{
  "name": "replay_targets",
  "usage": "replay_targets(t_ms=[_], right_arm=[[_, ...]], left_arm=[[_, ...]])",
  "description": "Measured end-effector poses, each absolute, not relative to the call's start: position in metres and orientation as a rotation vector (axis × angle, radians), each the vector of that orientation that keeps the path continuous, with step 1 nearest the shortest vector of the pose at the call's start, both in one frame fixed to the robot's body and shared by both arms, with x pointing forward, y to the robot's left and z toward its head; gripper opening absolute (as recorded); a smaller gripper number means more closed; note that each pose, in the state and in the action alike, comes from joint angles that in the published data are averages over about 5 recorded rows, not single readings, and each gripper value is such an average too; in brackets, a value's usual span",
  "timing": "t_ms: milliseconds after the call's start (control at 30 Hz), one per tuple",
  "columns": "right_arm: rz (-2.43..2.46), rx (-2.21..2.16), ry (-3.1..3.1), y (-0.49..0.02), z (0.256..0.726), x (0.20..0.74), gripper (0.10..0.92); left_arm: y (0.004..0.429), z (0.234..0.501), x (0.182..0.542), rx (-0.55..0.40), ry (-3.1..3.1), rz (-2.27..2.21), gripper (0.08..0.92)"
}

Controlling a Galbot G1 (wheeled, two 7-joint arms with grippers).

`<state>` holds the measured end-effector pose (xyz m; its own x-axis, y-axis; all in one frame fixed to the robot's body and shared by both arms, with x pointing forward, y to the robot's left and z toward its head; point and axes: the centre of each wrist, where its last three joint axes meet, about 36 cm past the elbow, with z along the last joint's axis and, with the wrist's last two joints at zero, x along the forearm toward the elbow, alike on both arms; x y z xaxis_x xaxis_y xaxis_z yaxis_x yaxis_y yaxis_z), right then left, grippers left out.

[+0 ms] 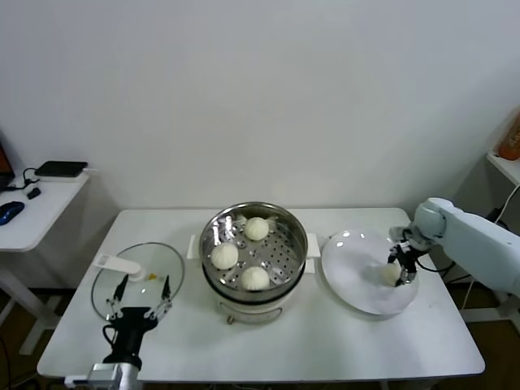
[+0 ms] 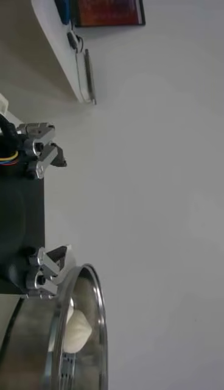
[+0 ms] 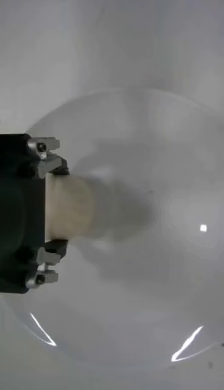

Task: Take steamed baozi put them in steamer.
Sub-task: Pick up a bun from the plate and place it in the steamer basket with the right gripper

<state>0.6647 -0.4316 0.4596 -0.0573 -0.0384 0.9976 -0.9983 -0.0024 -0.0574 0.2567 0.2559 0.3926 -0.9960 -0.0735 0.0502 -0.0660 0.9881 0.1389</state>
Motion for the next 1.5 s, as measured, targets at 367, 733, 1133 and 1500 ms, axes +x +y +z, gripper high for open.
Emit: replay_targets(t_ms=[367,733,1133,1500], right_arm=[[1.246,1.218,-1.369,-0.410,0.520,0.684,0.687],[1.256,1.294,-1.528,-0.349,0.627,0.710,0.710],[1.231,1.484,-1.624,-0.241,0.701,0.709,0.726],[1.204,1.587,-1.573,-0.169,0.686,0.697,0.730]], left_arm=[[0.254,0.394,0.258,0.106,-3.086,-0.205,0.823],[0.250,0.406,0.259,0.092,-3.116,-0.215,0.823],[0.249,0.415,0.259,0.088,-3.139,-0.231,0.823],[0.252,0.418,0.254,0.098,-3.138,-0.244,0.823]])
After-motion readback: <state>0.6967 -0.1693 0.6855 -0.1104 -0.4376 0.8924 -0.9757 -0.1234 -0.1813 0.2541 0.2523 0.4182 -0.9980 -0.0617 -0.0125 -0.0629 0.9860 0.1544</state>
